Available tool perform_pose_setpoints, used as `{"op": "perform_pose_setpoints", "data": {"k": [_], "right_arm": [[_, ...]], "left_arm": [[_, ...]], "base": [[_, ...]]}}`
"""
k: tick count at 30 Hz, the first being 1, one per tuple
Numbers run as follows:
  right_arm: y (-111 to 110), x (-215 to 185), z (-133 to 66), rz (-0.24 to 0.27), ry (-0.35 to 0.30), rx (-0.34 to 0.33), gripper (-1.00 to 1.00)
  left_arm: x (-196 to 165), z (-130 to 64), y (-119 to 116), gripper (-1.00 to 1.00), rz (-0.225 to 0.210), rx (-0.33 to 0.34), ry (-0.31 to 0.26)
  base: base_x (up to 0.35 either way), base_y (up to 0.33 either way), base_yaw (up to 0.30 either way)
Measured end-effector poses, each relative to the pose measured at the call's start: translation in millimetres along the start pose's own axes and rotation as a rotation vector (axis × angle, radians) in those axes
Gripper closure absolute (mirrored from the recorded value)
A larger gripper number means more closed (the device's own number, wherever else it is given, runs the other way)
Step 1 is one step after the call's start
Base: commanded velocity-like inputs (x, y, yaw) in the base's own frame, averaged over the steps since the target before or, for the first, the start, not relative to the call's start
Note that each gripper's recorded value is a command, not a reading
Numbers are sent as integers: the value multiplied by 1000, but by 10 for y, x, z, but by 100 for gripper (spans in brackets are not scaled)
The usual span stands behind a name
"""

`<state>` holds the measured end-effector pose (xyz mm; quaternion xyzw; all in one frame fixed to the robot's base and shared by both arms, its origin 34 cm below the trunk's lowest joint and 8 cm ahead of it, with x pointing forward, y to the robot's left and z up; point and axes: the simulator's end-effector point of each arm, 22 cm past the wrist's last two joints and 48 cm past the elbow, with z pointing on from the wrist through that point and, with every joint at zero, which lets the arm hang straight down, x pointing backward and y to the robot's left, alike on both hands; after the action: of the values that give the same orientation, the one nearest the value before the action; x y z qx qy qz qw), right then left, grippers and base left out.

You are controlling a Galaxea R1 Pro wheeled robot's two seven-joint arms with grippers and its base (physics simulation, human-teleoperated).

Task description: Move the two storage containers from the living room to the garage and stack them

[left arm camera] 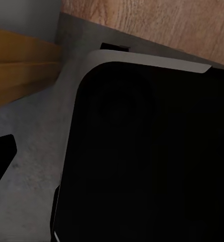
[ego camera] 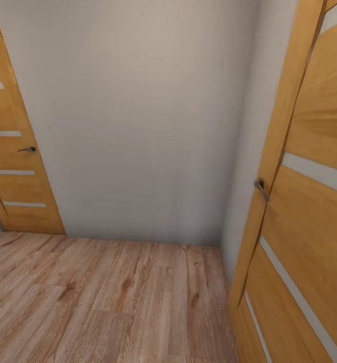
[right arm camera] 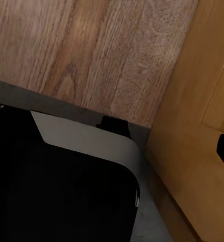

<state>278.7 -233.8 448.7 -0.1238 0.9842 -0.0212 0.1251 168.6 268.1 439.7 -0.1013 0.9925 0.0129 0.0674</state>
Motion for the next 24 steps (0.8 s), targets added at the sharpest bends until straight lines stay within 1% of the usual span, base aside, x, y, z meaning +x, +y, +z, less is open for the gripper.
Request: {"op": "perform_pose_setpoints", "data": {"k": [4,7,24], "right_arm": [[-1,-3,0,0,-1,0,-100],[-1,-5,0,0,-2,0,-100],[4,-4,0,0,-1,-1,-100]], "left_arm": [[-1,0,-2,-100,0,0,0],[-3,0,-3,-100,0,0,0],[0,0,-5,-100,0,0,0]], "base": [[0,0,241],[0,0,130],[4,0,8]]}}
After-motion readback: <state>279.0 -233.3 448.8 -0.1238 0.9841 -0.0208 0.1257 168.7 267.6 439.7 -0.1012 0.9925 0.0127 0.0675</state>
